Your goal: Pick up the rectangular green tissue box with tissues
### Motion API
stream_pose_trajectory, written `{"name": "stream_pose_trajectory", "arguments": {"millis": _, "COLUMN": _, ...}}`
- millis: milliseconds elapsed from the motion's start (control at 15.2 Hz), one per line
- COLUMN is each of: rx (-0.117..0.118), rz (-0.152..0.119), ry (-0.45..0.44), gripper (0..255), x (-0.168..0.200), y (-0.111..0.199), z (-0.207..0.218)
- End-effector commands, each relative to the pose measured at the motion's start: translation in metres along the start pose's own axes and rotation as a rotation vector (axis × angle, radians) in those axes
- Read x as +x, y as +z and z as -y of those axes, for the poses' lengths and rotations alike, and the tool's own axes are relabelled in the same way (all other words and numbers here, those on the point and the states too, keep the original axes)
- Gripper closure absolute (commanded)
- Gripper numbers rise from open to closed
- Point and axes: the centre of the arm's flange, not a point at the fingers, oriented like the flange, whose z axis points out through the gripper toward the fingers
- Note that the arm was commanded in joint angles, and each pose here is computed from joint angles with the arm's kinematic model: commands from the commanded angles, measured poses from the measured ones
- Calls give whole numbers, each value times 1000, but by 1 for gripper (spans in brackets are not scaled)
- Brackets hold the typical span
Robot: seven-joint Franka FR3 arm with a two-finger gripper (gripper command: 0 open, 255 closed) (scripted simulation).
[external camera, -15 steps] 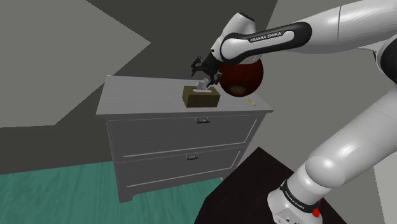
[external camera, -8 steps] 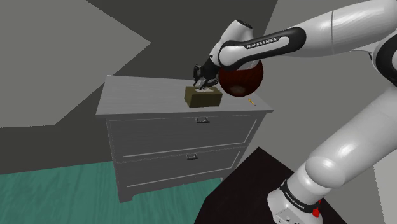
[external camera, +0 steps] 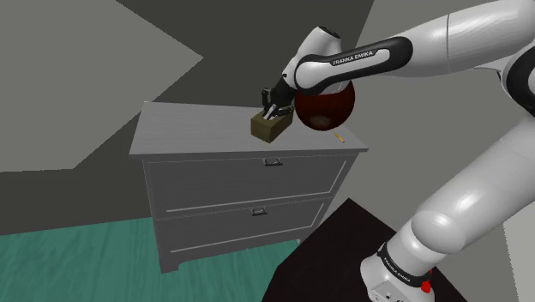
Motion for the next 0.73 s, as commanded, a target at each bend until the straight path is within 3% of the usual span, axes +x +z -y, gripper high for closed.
{"name": "stream_pose_trajectory", "arguments": {"millis": 0, "rx": -3, "rz": 2, "ry": 0, "gripper": 255, "x": 0, "y": -4, "z": 1}}
{"name": "stream_pose_trajectory", "arguments": {"millis": 660, "rx": -3, "rz": 2, "ry": 0, "gripper": 255, "x": 9, "y": -52, "z": 20}}
